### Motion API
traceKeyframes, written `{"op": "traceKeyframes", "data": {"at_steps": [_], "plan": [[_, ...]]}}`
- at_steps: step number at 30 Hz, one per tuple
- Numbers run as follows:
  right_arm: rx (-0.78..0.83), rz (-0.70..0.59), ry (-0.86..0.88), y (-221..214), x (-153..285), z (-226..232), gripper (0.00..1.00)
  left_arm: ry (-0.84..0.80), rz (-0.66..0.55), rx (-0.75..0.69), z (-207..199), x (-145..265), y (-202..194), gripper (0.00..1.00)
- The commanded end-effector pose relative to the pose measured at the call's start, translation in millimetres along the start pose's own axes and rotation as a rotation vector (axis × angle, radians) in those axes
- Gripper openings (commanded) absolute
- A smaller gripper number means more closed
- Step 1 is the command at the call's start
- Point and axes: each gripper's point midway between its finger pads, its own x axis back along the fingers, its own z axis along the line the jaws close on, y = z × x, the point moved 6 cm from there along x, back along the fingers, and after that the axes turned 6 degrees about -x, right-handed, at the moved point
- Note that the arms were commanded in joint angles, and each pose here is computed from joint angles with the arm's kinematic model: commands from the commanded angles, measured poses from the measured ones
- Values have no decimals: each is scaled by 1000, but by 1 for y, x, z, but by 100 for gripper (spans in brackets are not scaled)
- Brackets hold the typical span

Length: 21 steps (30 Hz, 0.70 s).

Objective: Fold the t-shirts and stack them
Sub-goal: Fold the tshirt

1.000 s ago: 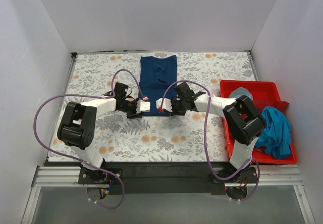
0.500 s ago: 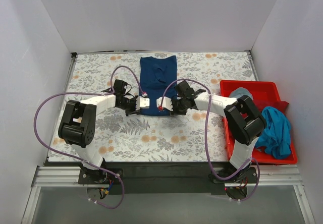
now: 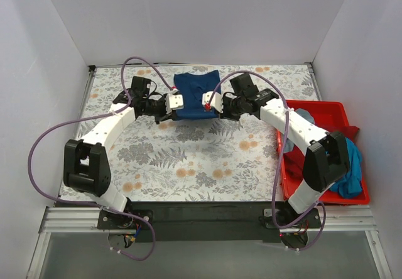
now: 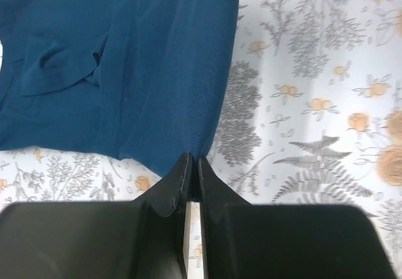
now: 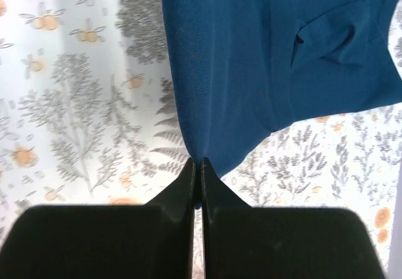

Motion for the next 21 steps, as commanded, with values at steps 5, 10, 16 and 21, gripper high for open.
{"op": "traceKeyframes", "data": {"at_steps": [5,10,16,21], "plan": [[-1,23,160,4,38,75,1,-81,-64,63,-80,34,42,0],[2,33,266,2,63,141,1,-145,-135,131,-137,60,68,0],[-44,-38,311,28,92,168,1,-216,-187,264,-174,91,92,0],[19,8,302,25,77,157,1,-192,-158,273,-169,89,87,0]]}}
